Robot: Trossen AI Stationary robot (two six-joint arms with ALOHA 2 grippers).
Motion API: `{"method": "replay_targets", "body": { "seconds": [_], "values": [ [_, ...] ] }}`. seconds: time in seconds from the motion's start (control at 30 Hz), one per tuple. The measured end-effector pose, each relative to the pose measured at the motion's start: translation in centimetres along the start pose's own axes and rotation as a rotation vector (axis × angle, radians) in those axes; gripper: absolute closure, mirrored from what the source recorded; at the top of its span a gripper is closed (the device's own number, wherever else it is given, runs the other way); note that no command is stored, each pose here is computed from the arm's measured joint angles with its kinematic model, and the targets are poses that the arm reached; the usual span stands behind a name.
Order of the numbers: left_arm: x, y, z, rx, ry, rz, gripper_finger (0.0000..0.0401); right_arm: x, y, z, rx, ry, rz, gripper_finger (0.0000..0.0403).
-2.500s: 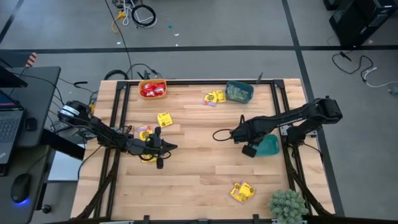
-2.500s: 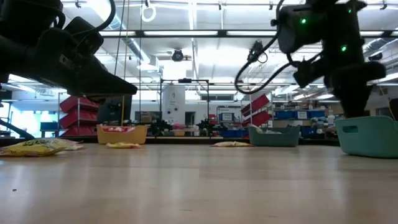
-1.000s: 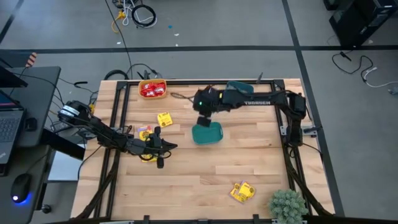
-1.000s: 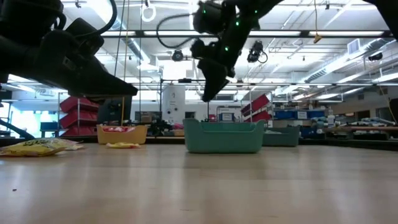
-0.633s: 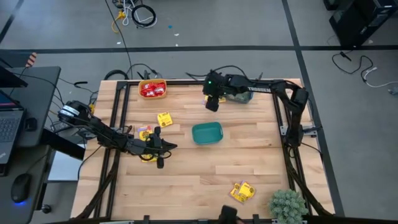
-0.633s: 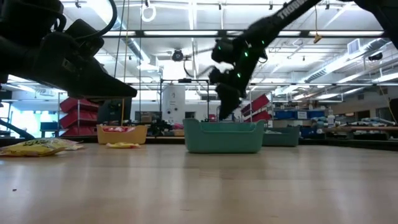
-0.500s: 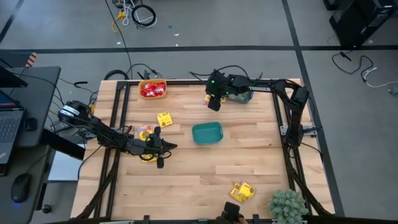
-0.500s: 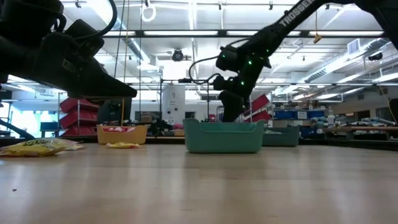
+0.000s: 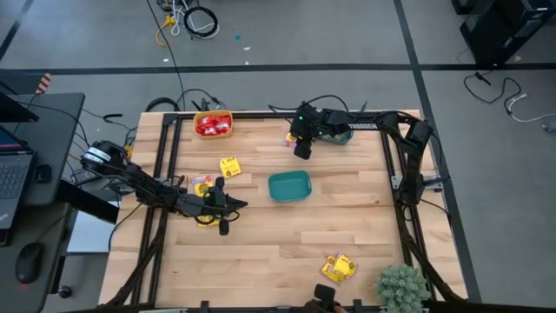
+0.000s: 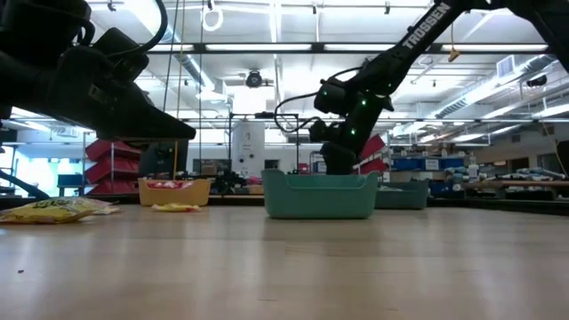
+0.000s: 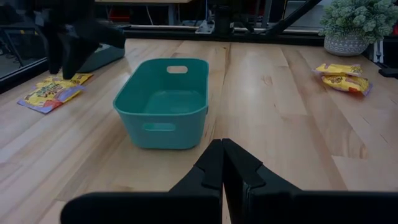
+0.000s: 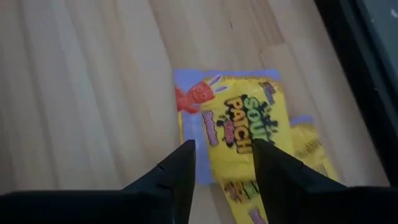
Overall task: Sort candy
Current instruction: Put the yellow candy into the green bin
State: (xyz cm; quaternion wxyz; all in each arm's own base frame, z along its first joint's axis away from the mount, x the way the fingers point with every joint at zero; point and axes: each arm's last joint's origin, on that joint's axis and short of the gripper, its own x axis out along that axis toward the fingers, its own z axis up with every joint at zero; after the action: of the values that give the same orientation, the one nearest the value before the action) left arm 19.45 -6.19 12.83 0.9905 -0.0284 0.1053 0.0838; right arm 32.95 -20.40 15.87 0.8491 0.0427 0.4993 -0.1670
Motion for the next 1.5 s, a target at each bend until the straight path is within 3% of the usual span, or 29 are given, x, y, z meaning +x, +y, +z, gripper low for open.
{"method": "replay_targets", "body": {
  "seconds": [0.33,0.43,0.6,0.8,0.97,1.13,1.33,1.5],
  "values": [
    [0.0,0.0,-0.1,0.007,0.006,0.001,0.0398,2.3,0.4,-0.9,-0.002,0.056,0.019,0.0265],
    [0.0,0.0,-0.1,0.009,0.007,0.001,0.0398,2.4,0.3,-1.0,-0.002,0.068,0.01,0.0292],
    [0.0,0.0,-0.1,0.012,0.005,0.001,0.0398,2.3,0.4,-0.8,-0.013,0.057,-0.004,0.0385],
    [0.0,0.0,-0.1,0.013,0.005,0.001,0.0398,-0.4,1.5,0.7,-0.027,0.062,-0.03,0.0391],
    [0.0,0.0,-0.1,0.036,0.006,0.002,0.0398,-5.0,5.2,2.5,0.018,0.035,-0.011,0.0399],
    [0.0,0.1,0.0,0.028,-0.006,0.015,0.0398,-8.9,11.3,2.5,0.101,0.047,0.047,0.0401],
    [0.0,0.1,0.1,0.027,-0.01,0.017,0.0398,-9.1,18.4,1.3,0.138,0.083,0.087,0.0402],
    [0.0,0.1,0.1,0.024,-0.01,0.017,0.0398,-7.3,20.1,0.4,0.16,0.11,-0.016,0.0402]
  ]
}}
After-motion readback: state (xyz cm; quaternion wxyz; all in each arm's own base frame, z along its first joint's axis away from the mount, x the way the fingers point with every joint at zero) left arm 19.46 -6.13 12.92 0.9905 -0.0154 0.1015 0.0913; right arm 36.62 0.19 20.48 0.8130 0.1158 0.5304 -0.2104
